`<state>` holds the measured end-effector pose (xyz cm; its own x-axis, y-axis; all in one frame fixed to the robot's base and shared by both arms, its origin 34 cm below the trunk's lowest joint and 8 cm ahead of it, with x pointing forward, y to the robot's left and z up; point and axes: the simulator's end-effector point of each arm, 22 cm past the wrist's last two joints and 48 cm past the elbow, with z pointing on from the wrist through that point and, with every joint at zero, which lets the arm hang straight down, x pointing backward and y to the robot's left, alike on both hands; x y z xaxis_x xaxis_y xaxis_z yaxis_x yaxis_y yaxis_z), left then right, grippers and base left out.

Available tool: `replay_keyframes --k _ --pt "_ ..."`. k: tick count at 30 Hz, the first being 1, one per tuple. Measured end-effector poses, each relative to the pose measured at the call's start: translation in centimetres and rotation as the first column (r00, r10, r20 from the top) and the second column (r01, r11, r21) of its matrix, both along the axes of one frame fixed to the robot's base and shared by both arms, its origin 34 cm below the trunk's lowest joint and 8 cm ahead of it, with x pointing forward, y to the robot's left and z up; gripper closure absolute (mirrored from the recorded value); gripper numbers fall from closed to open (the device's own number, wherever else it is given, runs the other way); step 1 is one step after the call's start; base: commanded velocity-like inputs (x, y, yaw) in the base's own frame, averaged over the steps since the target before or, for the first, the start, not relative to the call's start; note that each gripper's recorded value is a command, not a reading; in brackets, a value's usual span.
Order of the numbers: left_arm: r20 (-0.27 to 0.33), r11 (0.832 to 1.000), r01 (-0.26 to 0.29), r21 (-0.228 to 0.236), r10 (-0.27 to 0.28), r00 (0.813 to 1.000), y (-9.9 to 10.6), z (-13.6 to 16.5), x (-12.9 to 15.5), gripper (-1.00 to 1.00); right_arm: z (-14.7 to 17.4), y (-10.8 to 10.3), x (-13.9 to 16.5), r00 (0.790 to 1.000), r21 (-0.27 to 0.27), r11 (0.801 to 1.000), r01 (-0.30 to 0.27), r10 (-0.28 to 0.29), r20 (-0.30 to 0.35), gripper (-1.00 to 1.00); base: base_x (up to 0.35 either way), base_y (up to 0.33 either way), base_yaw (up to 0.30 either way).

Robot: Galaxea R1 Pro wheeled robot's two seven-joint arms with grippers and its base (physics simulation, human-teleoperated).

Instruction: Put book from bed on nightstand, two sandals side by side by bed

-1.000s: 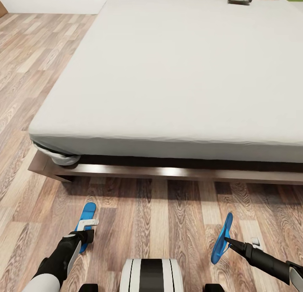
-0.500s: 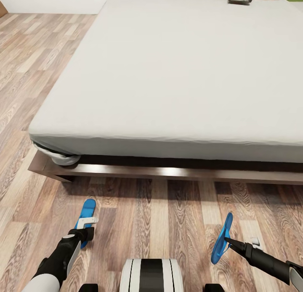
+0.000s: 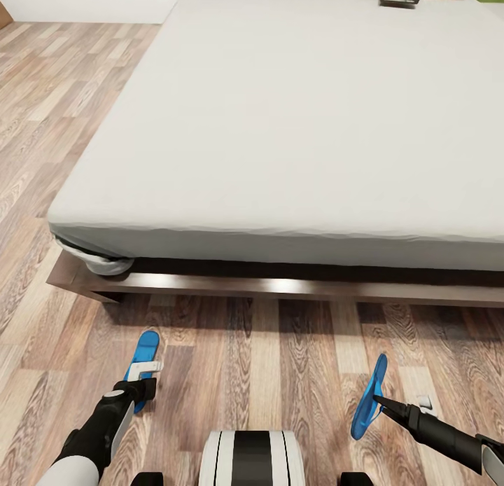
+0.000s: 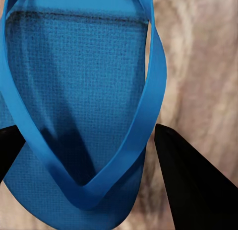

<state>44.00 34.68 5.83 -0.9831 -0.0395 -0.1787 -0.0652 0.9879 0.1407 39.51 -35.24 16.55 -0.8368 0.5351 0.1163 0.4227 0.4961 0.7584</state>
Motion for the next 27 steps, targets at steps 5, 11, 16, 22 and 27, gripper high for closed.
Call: replay_keyframes --k 5,11,16,22,27 --pt "0.015 1.000 0.002 0.001 -0.002 1.000 0.01 0.06 0.33 1.00 0.00 0.00 0.04 1.000 0.000 1.000 0.000 0.000 0.001 1.00 0.000 0.000 0.000" --pt "0.026 1.000 -0.009 0.003 0.009 1.000 0.30 0.13 0.47 1.00 0.01 0.00 0.02 1.000 0.000 1.000 0.000 0.000 0.000 1.00 0.000 0.000 0.000" --pt "0.018 1.000 -0.010 0.003 0.009 1.000 0.27 -0.19 0.11 1.00 -0.27 0.00 -0.21 1.000 0.000 1.000 0.000 0.000 -0.007 1.00 0.000 0.000 0.000" --pt "0.018 1.000 -0.009 0.003 0.009 1.000 0.23 -0.19 0.12 1.00 -0.28 0.01 -0.26 1.000 0.000 1.000 -0.001 0.001 -0.008 1.00 0.000 0.000 0.000" --pt "0.018 1.000 -0.009 0.003 0.009 1.000 0.23 -0.19 0.11 1.00 -0.28 0.01 -0.23 1.000 0.000 1.000 -0.001 0.001 -0.008 1.00 0.000 0.000 0.000"
